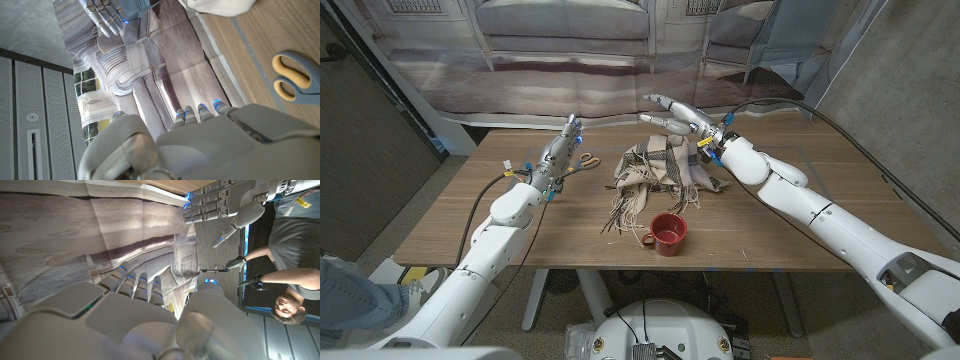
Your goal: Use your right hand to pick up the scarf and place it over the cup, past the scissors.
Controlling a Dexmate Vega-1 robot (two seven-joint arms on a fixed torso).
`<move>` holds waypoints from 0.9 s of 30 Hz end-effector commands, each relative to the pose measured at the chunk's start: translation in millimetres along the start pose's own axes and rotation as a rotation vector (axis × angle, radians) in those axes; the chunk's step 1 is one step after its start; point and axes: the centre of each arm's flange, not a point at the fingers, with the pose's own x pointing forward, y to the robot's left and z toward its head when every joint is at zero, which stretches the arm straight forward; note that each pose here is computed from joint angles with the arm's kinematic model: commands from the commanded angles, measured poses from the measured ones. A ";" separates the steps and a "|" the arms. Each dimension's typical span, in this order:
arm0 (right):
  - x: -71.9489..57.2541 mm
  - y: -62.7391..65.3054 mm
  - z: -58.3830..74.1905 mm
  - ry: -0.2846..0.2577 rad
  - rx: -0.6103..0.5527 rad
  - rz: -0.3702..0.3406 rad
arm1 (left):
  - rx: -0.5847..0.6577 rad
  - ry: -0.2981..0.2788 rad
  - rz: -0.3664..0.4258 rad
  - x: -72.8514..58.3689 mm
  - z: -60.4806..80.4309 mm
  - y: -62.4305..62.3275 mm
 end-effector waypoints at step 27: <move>7.2 5.0 7.3 0.016 -0.136 0.070 | 0.008 0.000 0.004 -1.8 2.4 -1.0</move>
